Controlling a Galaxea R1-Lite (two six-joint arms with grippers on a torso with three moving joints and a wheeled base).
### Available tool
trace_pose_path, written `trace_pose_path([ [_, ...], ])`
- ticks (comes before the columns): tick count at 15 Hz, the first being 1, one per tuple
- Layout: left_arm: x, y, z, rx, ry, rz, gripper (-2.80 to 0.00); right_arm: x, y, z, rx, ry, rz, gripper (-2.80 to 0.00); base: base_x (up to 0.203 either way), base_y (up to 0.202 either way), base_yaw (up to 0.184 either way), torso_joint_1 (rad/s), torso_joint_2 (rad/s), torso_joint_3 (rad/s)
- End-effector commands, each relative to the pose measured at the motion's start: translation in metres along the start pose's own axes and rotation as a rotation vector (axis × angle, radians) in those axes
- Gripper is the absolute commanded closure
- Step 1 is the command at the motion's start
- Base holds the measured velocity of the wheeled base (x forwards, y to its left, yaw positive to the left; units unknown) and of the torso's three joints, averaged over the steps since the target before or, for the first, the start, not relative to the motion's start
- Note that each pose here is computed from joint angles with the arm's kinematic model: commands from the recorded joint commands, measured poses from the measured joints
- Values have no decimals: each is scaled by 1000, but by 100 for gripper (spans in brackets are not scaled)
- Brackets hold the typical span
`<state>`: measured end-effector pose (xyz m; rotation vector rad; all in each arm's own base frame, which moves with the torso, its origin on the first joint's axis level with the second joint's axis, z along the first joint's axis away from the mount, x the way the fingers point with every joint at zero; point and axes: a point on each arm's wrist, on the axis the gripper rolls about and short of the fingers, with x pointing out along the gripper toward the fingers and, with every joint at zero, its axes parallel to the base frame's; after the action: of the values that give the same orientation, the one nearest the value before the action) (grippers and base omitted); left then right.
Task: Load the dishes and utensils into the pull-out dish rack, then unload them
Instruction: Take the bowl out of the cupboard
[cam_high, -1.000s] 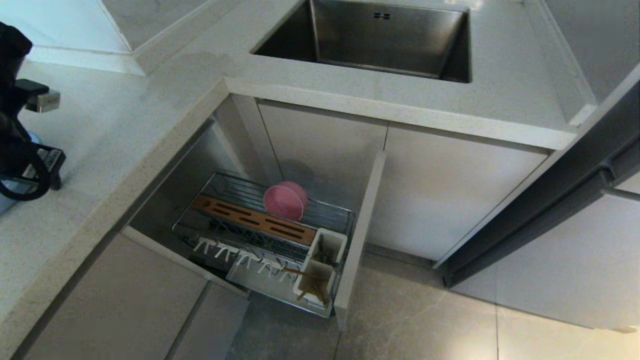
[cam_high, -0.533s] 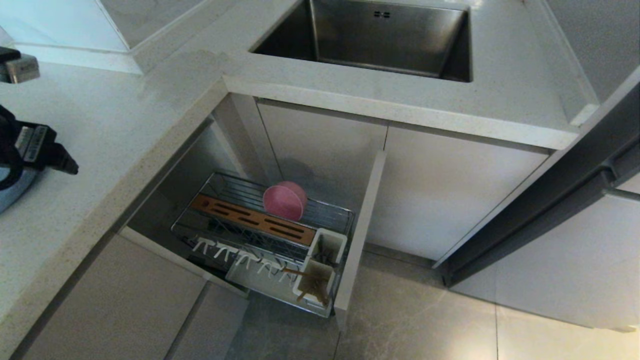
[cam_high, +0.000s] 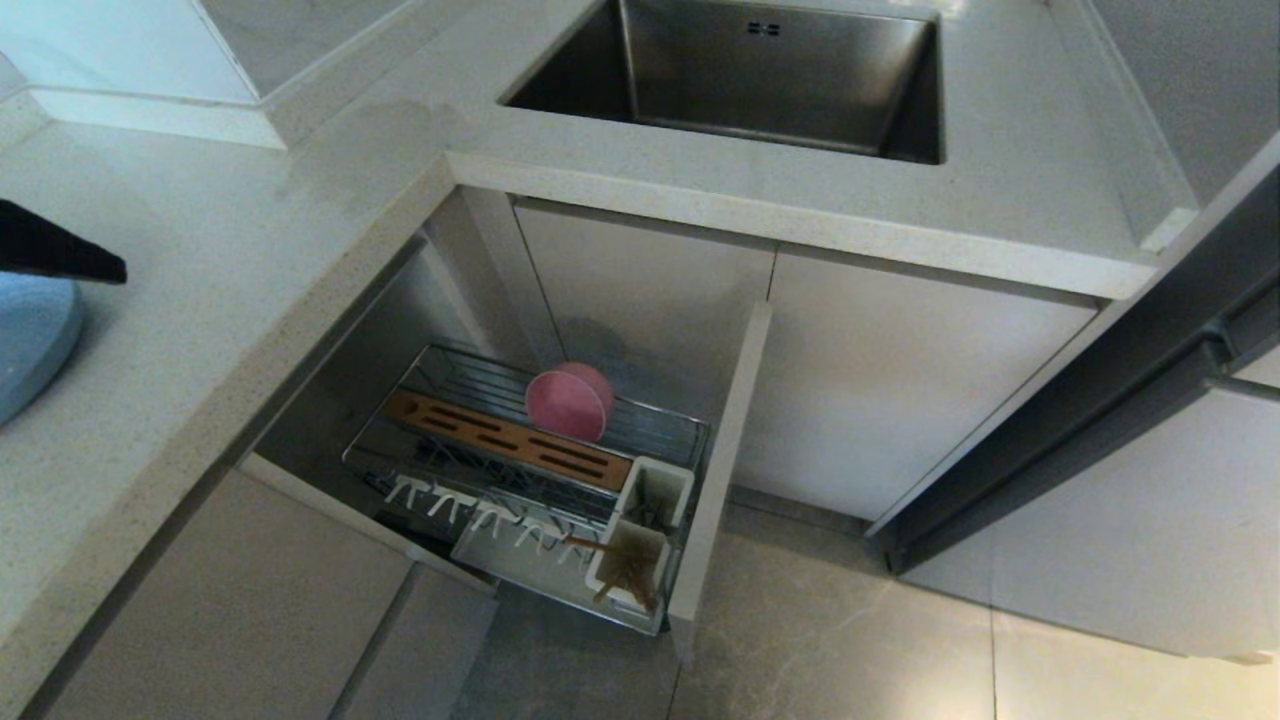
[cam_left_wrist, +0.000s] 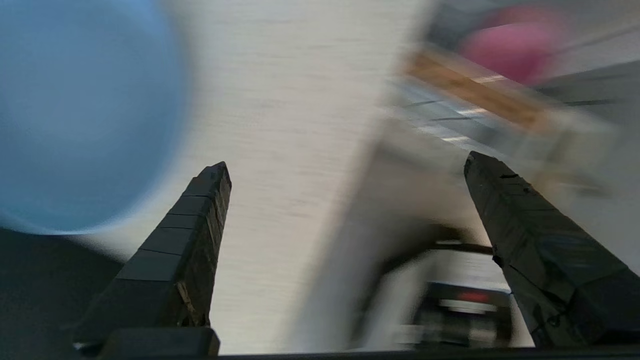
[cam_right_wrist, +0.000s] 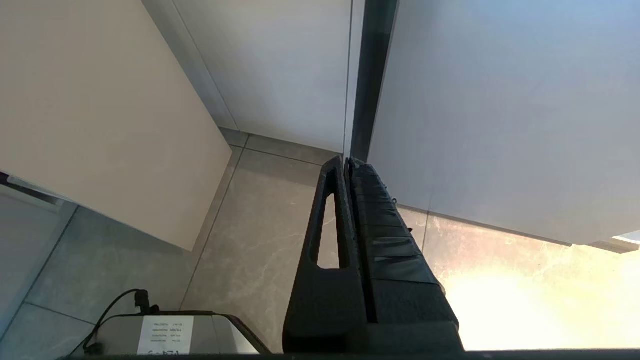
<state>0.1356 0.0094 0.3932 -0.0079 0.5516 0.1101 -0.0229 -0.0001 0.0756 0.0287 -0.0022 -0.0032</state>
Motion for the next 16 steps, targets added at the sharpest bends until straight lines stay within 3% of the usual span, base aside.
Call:
trace_pose_path([
  [1,-22,-2,-11,-64,-29,-147,-280,0,0,0,0,-1,0,0,0,0,0,0,0,0],
  [4,-21,-7,-20,-124,26,-345,-280,0,0,0,0,-1,0,0,0,0,0,0,0,0],
  [6,-16,-9,-23,-166,68,-431,-280,0,0,0,0,-1,0,0,0,0,0,0,0,0],
  [9,-9,-14,-21,-275,132,-561,-280,0,0,0,0,-1,0,0,0,0,0,0,0,0],
  [13,8,-22,-9,-500,192,-603,-280,0,0,0,0,-1,0,0,0,0,0,0,0,0],
  [16,37,-34,1,-679,236,-501,-280,0,0,0,0,-1,0,0,0,0,0,0,0,0],
])
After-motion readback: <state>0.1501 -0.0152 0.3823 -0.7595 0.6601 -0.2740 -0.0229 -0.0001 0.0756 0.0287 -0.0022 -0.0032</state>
